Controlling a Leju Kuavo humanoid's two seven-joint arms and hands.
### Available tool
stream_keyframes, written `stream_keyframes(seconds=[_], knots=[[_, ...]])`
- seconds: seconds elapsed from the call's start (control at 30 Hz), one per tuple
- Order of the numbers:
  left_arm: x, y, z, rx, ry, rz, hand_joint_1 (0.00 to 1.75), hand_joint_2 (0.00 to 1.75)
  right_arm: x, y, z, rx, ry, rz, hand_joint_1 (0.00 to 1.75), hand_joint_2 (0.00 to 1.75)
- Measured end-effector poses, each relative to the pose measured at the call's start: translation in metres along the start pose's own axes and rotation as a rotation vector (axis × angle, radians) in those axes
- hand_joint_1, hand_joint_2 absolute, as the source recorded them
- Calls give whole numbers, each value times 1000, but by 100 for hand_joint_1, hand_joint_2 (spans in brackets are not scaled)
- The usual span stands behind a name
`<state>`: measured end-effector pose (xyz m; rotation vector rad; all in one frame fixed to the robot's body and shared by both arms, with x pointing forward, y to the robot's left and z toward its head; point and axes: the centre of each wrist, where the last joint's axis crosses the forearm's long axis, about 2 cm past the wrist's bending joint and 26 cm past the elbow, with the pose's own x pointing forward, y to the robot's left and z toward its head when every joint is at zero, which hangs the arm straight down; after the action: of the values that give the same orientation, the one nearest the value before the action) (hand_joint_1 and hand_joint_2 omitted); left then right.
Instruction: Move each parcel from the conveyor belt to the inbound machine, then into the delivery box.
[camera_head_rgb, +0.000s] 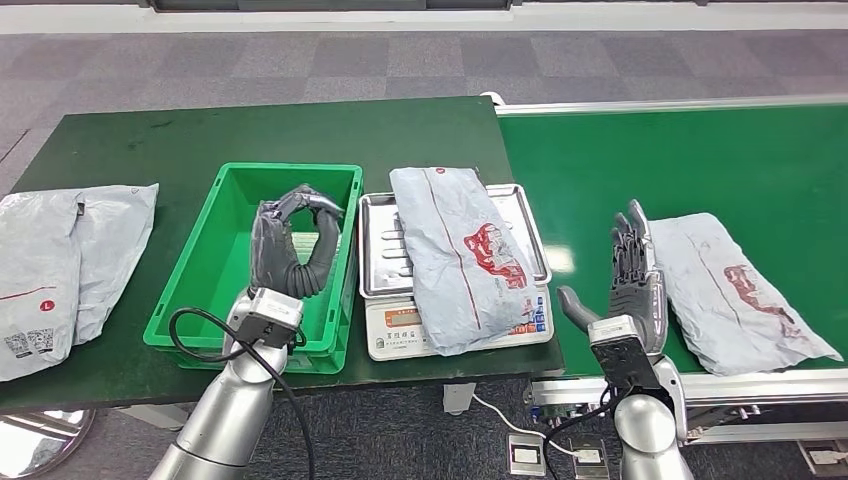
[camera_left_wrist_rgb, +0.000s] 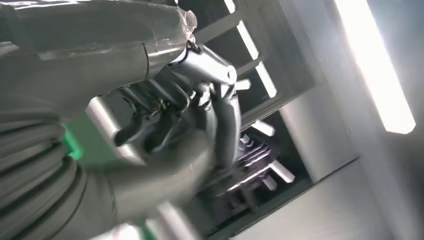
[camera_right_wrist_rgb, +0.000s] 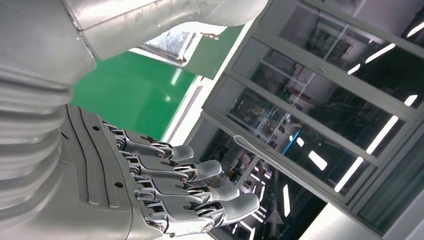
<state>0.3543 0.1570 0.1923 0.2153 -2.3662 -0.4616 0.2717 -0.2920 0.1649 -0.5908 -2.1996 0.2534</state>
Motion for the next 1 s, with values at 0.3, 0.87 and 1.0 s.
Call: stream_keyframes(seconds=[0.3,0.87,1.0], knots=[[-25,-83,23,-638,584,-307,0,175,-1,10,-20,36,-11,4,0,175],[-39,-87,32,-790,651,-497,0,175,0,16,-19,48,3,19,0,175],[-39,-87,32,-801,654,-494,0,175,0,17,-19,46,4,18,0,175]])
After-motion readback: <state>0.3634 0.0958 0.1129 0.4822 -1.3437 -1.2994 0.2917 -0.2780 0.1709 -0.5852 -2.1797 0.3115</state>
